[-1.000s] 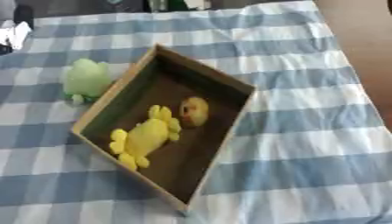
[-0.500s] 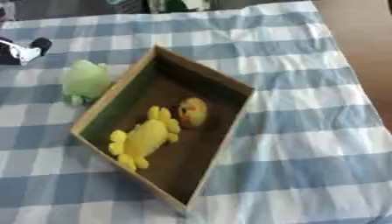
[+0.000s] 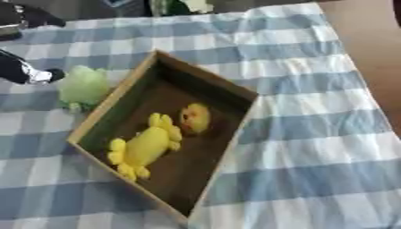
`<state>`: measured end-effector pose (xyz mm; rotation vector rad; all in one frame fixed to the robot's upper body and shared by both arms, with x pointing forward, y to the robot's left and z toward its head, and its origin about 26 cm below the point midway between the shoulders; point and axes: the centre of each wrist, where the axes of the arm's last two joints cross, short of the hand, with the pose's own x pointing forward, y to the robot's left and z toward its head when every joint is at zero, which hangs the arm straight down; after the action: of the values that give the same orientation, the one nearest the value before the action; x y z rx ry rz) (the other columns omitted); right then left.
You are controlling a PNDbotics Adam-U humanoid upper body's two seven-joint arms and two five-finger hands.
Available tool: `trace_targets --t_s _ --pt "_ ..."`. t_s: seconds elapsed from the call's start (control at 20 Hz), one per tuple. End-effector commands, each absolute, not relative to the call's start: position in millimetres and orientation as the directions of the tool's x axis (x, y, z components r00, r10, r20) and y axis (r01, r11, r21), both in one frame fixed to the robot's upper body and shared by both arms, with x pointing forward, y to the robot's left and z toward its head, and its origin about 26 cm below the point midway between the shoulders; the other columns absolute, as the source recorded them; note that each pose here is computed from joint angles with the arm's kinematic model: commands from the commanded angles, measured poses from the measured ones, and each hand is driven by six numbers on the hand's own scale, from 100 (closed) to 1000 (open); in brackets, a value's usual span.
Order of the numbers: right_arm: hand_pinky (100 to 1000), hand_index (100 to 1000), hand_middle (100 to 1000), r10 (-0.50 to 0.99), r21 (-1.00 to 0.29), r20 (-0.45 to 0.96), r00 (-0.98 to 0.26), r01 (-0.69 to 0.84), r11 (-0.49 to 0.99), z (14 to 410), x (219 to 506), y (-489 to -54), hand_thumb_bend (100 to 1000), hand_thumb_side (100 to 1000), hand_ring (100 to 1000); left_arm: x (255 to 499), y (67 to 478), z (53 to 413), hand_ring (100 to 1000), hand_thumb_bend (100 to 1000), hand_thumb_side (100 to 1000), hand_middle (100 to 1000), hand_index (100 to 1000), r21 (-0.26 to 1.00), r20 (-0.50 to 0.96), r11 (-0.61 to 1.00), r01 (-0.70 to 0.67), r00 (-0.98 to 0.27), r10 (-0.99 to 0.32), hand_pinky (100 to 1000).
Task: Pick up objects on the table and place them in the box.
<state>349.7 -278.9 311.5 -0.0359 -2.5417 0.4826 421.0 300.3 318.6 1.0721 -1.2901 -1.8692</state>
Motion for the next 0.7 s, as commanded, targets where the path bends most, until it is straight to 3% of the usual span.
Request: trace_targets --t_s 0.05,0.2,0.7 --pt "837 853 700 0.126 -0.361 0.479 -0.869 -0.064 0.930 322.9 344.2 -279.2 100 924 783 422.3 301.3 328.5 921 496 686 939 1000 0.935 -0.277 -0.348 0.063 -0.482 -0.831 795" --pt "838 852 698 0.124 -0.362 0.480 -0.869 -0.067 0.930 323.0 344.2 -278.8 100 923 782 426.3 298.8 325.3 930 531 688 951 1000 0.923 -0.271 -0.368 0.112 -0.491 -0.828 801" --pt "839 848 693 0.117 -0.356 0.488 -0.865 -0.075 0.931 323.0 343.7 -278.0 100 917 779 437.2 294.0 315.6 934 529 652 946 1000 0.891 -0.292 -0.415 0.187 -0.465 -0.836 805"
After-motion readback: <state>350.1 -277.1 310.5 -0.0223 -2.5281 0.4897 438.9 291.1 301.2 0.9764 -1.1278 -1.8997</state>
